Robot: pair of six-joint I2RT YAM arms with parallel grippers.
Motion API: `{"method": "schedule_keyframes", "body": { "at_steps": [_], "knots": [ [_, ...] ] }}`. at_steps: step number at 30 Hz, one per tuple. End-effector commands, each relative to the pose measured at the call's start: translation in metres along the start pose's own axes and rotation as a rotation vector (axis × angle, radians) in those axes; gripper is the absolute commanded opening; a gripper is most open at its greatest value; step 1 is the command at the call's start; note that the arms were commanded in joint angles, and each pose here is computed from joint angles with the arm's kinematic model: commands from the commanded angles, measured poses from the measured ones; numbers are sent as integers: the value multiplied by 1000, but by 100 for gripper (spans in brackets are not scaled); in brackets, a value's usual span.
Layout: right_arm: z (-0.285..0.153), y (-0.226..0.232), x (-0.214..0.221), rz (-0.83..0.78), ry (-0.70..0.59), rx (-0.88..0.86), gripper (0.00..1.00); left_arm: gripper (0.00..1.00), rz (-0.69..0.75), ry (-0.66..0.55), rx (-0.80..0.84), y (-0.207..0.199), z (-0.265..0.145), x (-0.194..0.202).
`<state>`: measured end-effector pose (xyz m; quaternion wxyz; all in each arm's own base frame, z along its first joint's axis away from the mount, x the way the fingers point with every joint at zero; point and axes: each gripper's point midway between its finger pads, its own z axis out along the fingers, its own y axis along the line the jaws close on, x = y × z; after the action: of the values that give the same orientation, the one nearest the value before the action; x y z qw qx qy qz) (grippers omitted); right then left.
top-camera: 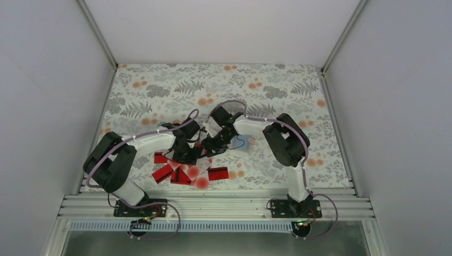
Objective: Put the credit cards into the card holder
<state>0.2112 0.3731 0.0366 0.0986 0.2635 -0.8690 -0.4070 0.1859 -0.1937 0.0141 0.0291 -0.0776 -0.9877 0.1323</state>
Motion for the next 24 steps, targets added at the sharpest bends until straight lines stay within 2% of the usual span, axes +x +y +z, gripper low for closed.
{"method": "schedule_keyframes", "body": {
  "at_steps": [1, 7, 18, 24],
  "knots": [
    [12, -8, 6, -17, 17, 95, 64, 13, 23, -42, 25, -2, 33, -12],
    [18, -8, 18, 41, 61, 62, 64, 13, 39, -69, 104, -15, 38, -19],
    [-17, 49, 8, 72, 54, -254, 63, 11, 32, -104, 153, -22, 37, -23],
    [-18, 53, 14, 74, 66, -291, 62, 11, 38, -131, 179, -28, 33, -28]
  ]
}}
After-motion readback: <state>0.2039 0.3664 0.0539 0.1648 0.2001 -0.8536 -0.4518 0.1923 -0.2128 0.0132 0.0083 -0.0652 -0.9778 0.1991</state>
